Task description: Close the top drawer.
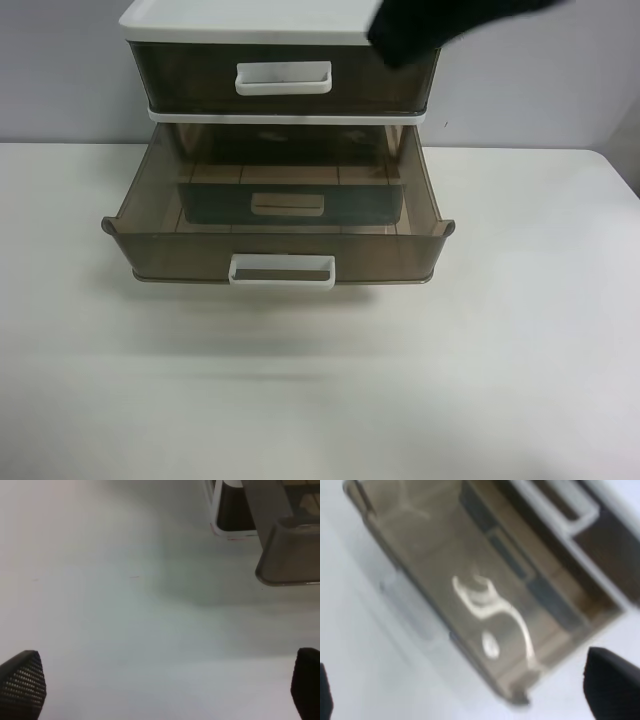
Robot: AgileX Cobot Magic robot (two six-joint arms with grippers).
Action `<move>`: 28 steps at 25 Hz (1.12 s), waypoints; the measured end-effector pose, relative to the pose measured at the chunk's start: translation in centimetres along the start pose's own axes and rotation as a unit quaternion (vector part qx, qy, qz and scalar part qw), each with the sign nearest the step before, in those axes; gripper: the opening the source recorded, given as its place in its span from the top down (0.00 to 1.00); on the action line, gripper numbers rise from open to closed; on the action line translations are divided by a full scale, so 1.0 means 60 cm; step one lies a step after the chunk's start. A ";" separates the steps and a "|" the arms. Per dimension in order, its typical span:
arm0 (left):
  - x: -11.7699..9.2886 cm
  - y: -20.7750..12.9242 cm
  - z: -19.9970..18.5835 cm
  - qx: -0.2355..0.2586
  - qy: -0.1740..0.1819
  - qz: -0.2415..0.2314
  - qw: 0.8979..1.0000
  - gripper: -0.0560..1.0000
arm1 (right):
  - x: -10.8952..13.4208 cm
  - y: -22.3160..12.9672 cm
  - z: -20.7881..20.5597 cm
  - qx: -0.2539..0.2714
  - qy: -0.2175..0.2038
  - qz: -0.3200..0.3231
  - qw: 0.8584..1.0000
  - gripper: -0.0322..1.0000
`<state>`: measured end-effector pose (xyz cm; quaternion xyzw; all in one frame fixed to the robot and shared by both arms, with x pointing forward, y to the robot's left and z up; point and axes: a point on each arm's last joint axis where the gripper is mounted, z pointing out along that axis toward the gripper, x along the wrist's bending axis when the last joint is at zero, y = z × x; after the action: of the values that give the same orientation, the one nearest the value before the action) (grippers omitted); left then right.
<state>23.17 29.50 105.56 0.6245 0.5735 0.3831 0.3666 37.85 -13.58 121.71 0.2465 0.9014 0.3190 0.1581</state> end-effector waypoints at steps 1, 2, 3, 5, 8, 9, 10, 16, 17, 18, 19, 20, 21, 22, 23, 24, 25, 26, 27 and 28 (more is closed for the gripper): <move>0.000 0.000 0.000 0.000 0.000 0.000 1.000 0.01 | 0.004 -0.023 -0.008 0.003 0.000 0.000 1.000 0.02; 0.000 0.000 0.000 0.000 0.000 0.000 1.000 0.01 | 0.008 -0.047 -0.011 0.011 -0.001 -0.001 1.000 0.02; 0.000 0.000 0.000 0.000 0.000 0.000 1.000 0.01 | 0.011 -0.071 -0.023 0.009 -0.004 -0.002 1.000 0.02; 0.000 0.000 0.000 0.000 0.000 0.000 1.000 0.01 | 0.011 -0.126 -0.033 0.016 -0.014 0.014 1.000 0.02; 0.000 0.000 0.000 0.000 0.000 0.000 1.000 0.01 | 0.007 -0.211 -0.052 0.015 -0.056 0.070 0.996 0.02; 0.000 0.000 0.000 0.000 0.000 0.000 1.000 0.01 | 0.007 -0.238 -0.052 0.018 -0.070 0.097 0.993 0.02; 0.000 0.000 0.000 0.000 0.000 0.000 1.000 0.01 | 0.011 -0.264 -0.060 0.009 -0.090 0.116 0.989 0.02; 0.000 0.000 0.000 0.000 0.000 0.000 1.000 0.01 | 0.061 -0.391 -0.068 -0.066 -0.217 0.221 0.949 0.02; 0.000 0.000 0.000 0.000 0.000 0.000 1.000 0.01 | 0.070 -0.405 -0.067 -0.085 -0.235 0.225 0.942 0.02; 0.000 0.000 0.000 0.000 0.000 0.000 1.000 0.01 | 0.078 -0.419 -0.062 -0.099 -0.252 0.231 0.935 0.02; 0.000 0.000 0.000 0.000 0.000 0.000 1.000 0.01 | 0.085 -0.431 -0.056 -0.112 -0.267 0.235 0.928 0.02; 0.000 0.000 0.000 0.000 0.000 0.000 1.000 0.01 | 0.088 -0.440 -0.046 -0.116 -0.278 0.240 0.923 0.02; 0.000 0.000 0.000 0.000 0.000 0.000 1.000 0.01 | 0.091 -0.445 -0.042 -0.119 -0.285 0.245 0.919 0.02; 0.000 0.000 0.000 0.000 0.000 0.000 1.000 0.01 | 0.091 -0.447 -0.040 -0.119 -0.290 0.249 0.916 0.02; 0.000 0.000 0.000 0.000 0.000 0.000 1.000 0.01 | 0.090 -0.446 -0.038 -0.122 -0.294 0.250 0.914 0.02; 0.000 0.000 0.000 0.000 0.000 0.000 1.000 0.01 | 0.089 -0.445 -0.038 -0.125 -0.295 0.251 0.913 0.02; 0.000 0.000 0.000 0.000 0.000 0.000 1.000 0.01 | 0.089 -0.445 -0.039 -0.126 -0.296 0.252 0.913 0.02; 0.000 0.000 0.000 0.000 0.000 0.000 1.000 0.01 | 0.089 -0.445 -0.039 -0.126 -0.296 0.252 0.913 0.02; 0.000 0.000 0.000 0.000 0.000 0.000 1.000 0.01 | 0.089 -0.445 -0.039 -0.126 -0.296 0.252 0.913 0.02; 0.000 0.000 0.000 0.000 0.000 0.000 1.000 0.01 | 0.089 -0.445 -0.039 -0.126 -0.297 0.252 0.912 0.02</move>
<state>23.17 29.50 105.56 0.6245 0.5735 0.3831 0.3666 23.21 -29.86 105.31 0.5269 0.6732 0.3708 0.3629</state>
